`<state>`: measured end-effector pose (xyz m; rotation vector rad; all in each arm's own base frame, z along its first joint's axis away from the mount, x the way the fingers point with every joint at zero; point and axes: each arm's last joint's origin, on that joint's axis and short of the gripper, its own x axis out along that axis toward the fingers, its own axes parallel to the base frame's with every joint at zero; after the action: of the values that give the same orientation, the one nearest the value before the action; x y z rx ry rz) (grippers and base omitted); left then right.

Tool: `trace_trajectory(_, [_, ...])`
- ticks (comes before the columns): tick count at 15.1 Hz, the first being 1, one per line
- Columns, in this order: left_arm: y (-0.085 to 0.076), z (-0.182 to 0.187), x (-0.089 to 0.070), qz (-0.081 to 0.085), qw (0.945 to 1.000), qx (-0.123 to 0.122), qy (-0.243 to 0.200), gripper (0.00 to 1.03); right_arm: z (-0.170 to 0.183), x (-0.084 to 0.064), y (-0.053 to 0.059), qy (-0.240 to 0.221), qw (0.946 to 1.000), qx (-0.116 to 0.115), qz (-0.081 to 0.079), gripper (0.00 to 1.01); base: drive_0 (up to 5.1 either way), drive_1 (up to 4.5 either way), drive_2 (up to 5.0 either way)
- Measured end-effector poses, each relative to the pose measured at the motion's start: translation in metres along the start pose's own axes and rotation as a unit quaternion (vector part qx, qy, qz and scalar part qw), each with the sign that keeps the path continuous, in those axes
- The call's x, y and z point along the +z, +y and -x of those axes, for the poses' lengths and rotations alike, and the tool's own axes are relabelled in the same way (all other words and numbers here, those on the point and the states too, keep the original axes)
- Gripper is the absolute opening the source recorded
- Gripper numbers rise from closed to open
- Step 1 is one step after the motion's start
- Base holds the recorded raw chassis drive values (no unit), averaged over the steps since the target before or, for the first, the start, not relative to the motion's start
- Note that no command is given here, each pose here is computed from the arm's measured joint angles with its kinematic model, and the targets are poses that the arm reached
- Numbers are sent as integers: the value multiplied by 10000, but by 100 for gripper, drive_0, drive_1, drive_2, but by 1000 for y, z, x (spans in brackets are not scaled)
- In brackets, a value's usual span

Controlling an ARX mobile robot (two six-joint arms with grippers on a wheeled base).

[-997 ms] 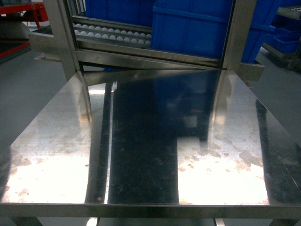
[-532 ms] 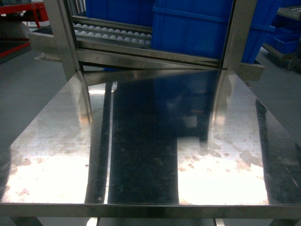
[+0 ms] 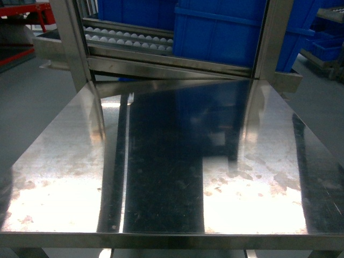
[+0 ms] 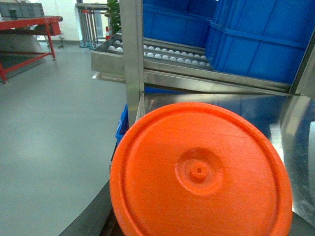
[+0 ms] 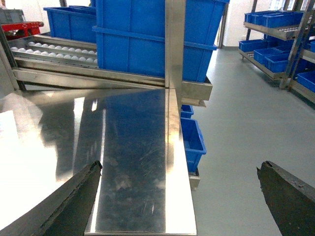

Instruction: Pick capacitor and pack into box

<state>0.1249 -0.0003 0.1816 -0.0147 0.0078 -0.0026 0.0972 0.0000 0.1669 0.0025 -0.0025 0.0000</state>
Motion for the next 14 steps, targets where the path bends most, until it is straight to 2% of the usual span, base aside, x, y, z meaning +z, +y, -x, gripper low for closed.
trace_trajectory(6, [0,8,-6,0,10000,4,-21,45,0,0,0,2,10000,0,0,98,0,0,0])
trace_trajectory(7, [0,9,-10,0,9999,2,-141,45,0,0,0,0,10000,0,0,98,0,0,0])
trace_trajectory(8, [0,10,-12,-2,10000,3,-53,45,0,0,0,0,10000,0,0,98,0,0,0])
trace_trajectory(14, [0,17,-12,-2,10000,2,-92,45,0,0,0,0,10000,0,0,98,0,0,0])
